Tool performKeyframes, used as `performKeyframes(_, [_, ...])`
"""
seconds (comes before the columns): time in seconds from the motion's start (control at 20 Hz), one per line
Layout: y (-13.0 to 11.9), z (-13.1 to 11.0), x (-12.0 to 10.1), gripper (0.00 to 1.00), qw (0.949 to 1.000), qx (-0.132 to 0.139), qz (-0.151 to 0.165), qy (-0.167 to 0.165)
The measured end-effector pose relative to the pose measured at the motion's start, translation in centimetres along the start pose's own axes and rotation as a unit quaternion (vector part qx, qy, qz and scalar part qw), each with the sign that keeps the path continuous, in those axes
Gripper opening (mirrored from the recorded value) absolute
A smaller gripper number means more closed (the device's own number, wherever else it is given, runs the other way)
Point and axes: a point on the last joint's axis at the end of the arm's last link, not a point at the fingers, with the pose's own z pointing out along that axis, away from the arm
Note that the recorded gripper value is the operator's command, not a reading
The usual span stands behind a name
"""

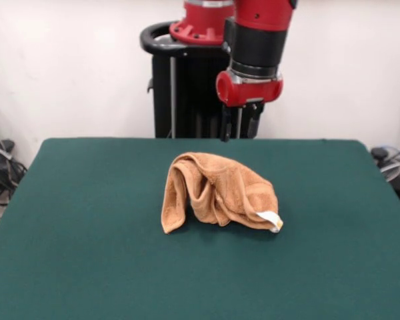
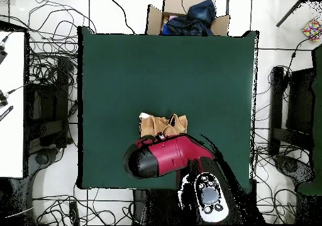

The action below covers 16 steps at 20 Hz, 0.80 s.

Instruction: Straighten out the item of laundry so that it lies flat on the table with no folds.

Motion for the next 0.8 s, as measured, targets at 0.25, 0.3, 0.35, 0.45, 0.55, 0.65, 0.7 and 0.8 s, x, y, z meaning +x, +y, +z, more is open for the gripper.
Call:
performKeyframes(0.25, [0.00,0.00,0.00,1.00,1.0000,0.000,0.000,0.000])
performKeyframes(0.3, [0.00,-0.01,0.00,1.00,1.0000,0.000,0.000,0.000])
performKeyframes(0.35, [-0.01,-0.01,0.00,1.00,1.0000,0.000,0.000,0.000])
performKeyframes(0.45, [-0.15,-0.06,0.05,1.00,1.0000,0.000,0.001,0.000])
performKeyframes(0.55, [-0.41,-0.13,0.13,1.00,1.0000,0.002,0.004,-0.001])
performKeyframes(0.65, [-0.46,-0.16,0.14,1.00,1.0000,0.002,0.004,-0.001])
performKeyframes(0.7, [-0.43,-0.15,0.13,1.00,1.0000,0.002,0.004,-0.001])
performKeyframes(0.8, [-0.40,-0.13,0.13,1.00,1.0000,0.002,0.004,-0.001])
